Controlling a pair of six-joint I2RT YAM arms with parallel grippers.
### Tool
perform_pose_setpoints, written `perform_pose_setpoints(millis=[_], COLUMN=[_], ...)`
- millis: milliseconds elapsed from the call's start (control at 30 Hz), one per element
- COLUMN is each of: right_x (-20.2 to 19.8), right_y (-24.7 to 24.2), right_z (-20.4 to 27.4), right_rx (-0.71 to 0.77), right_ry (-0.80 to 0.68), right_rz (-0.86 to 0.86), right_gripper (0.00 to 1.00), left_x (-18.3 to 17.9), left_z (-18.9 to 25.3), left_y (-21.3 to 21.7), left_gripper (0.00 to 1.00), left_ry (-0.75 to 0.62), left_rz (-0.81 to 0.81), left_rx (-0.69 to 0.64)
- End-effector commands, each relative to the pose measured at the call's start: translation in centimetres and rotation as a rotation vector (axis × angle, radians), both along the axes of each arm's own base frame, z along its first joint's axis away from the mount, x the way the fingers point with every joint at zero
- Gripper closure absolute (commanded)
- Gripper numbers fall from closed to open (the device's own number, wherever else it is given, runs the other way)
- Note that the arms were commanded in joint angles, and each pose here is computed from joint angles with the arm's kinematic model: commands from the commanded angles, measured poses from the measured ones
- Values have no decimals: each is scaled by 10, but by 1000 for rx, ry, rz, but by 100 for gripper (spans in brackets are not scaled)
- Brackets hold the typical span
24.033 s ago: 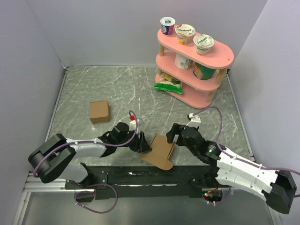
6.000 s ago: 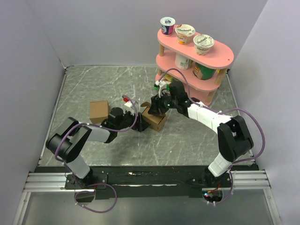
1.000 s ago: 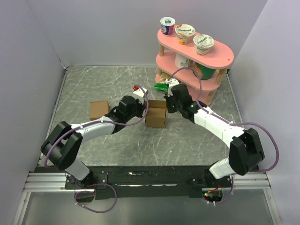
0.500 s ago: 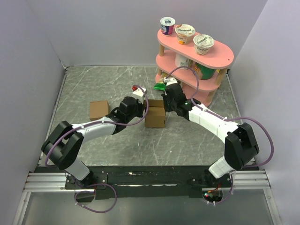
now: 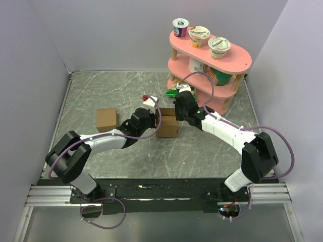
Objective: Fold the paper box
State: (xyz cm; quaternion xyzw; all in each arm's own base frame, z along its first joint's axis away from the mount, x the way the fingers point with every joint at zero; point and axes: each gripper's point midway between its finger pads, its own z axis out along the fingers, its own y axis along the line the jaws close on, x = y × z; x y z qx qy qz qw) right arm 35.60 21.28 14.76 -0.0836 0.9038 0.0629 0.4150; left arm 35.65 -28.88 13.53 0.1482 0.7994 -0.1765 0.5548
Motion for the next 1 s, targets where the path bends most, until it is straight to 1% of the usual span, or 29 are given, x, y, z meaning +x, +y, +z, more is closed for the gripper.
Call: perform_pose_setpoints(millis=[0, 500, 967], right_x=[-2, 0, -19], right_y=[31, 41, 41], right_z=[15, 14, -3], right_rx=[82, 92, 111], right_ry=[-4, 10, 10], right_rz=[41, 37, 9], right_gripper=[100, 100, 100], left_x=[-25, -31, -30], left_z=[-10, -16, -15], left_y=[-20, -21, -24], left_gripper=[99, 99, 99], left_ry=[52, 44, 60], left_rz=[-76, -52, -44], left_rx=[-30, -3, -17])
